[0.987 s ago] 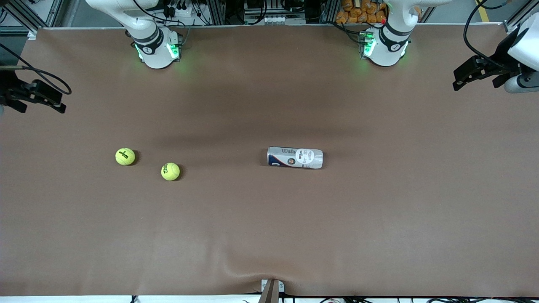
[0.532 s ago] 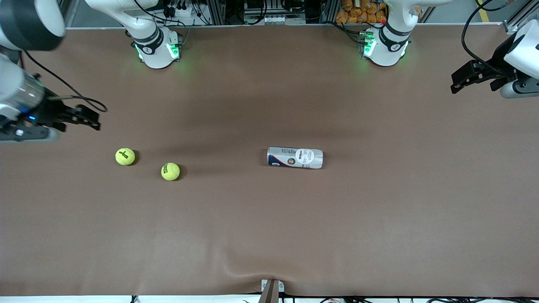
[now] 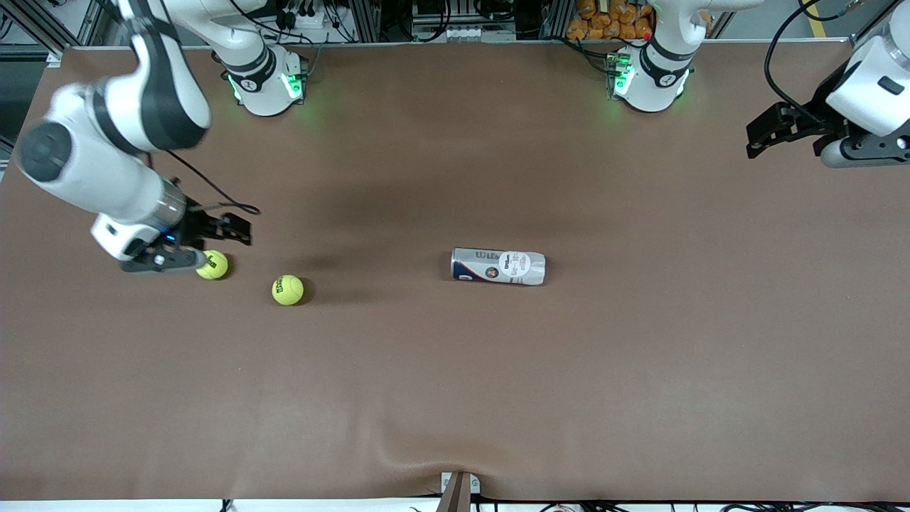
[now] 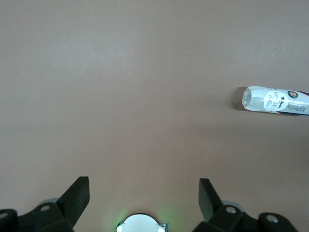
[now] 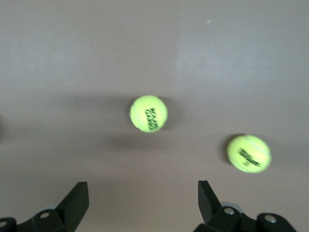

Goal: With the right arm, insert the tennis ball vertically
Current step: 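Grasp the Roland Garros ball with the right gripper while the left gripper reaches the can, then move the left gripper over the open end of the can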

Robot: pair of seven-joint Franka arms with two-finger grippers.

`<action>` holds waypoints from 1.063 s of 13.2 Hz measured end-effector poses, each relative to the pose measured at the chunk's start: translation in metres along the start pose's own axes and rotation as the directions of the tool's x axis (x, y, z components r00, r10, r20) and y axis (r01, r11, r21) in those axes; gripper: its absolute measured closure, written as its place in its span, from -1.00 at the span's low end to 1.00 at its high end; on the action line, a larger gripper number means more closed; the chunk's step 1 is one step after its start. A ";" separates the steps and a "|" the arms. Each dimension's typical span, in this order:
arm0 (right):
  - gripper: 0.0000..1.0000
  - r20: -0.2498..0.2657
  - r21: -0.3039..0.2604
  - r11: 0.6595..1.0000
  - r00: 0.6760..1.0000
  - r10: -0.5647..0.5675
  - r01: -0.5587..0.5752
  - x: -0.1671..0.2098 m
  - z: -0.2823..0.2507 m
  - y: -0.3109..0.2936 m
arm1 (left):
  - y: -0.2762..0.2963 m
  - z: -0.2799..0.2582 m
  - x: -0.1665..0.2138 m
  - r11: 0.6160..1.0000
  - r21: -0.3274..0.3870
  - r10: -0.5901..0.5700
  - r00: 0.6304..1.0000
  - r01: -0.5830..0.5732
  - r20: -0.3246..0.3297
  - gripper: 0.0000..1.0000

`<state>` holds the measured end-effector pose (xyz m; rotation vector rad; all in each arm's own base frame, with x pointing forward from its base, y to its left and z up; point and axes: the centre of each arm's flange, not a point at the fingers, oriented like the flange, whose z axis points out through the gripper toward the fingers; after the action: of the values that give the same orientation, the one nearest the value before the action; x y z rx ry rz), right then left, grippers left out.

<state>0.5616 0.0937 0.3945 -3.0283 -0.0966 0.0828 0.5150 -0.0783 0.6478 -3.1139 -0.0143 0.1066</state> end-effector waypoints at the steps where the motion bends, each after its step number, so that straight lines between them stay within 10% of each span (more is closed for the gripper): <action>1: -1.00 -0.003 0.001 1.000 1.000 -0.009 0.009 0.004 0.020 -0.007 | 0.005 0.002 0.002 1.000 -0.003 0.010 1.000 -0.010 0.004 -1.00; 14: -1.00 -0.067 -0.038 0.999 0.998 0.001 -0.003 0.036 0.173 -0.002 | 0.264 0.106 0.044 0.917 -0.030 0.398 0.917 -0.398 -0.013 -1.00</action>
<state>0.5874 0.1167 0.2215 -3.0657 -0.0906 -0.0212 0.5542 -0.3389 0.5326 -3.0982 0.6270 0.1034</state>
